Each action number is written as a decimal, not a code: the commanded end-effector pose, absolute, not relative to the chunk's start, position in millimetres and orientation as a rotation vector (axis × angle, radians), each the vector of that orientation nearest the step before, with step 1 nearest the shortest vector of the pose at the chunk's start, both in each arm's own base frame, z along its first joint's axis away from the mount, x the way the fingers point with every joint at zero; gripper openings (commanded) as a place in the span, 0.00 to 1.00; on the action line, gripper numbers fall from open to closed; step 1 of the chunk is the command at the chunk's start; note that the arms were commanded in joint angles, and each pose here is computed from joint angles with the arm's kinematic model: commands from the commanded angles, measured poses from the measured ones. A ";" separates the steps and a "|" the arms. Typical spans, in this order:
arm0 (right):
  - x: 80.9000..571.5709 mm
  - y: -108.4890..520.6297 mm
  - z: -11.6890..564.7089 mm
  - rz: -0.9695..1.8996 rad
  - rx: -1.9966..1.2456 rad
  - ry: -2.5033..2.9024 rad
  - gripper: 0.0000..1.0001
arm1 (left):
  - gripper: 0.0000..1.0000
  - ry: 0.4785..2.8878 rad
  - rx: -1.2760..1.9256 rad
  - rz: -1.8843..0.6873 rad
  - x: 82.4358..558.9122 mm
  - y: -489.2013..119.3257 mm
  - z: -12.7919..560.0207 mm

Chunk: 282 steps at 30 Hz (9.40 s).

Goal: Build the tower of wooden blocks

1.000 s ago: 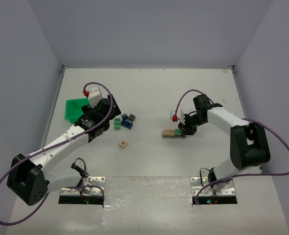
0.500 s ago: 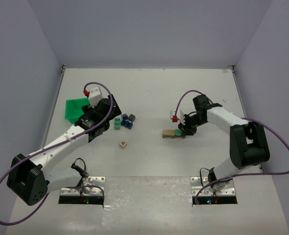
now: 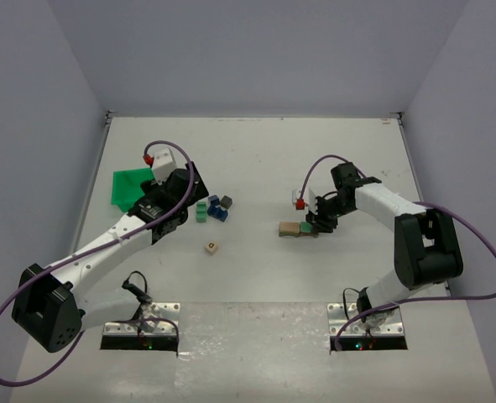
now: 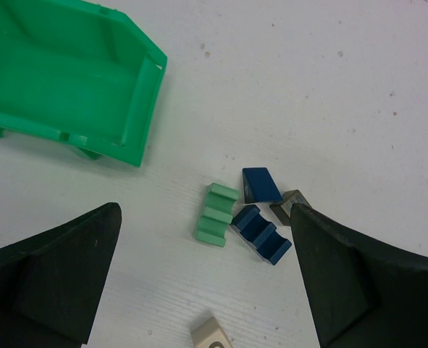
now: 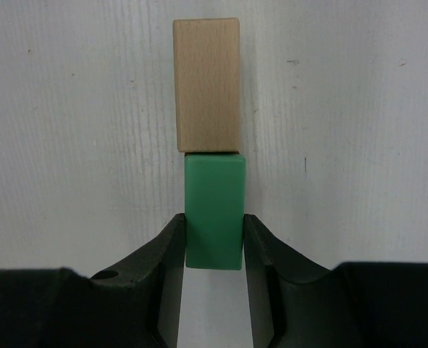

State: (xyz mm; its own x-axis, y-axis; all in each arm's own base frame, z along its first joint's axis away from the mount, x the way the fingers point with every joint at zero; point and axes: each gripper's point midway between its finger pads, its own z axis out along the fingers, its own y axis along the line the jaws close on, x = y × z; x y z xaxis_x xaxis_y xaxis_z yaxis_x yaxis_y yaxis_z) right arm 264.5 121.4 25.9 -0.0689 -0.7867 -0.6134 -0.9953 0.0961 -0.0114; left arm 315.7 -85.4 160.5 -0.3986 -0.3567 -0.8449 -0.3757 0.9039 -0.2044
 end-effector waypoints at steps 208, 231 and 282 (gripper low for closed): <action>340.2 404.6 23.8 0.593 -1.029 2.183 0.92 | 1.00 1.981 -0.612 -0.220 257.6 -106.9 131.0; 304.0 370.3 146.7 1.261 -0.739 2.022 0.09 | 1.00 1.845 -0.383 -0.449 268.6 -139.7 168.4; 225.2 283.0 264.2 1.748 -0.815 1.635 0.10 | 0.89 1.086 0.228 -1.380 220.2 -275.6 322.4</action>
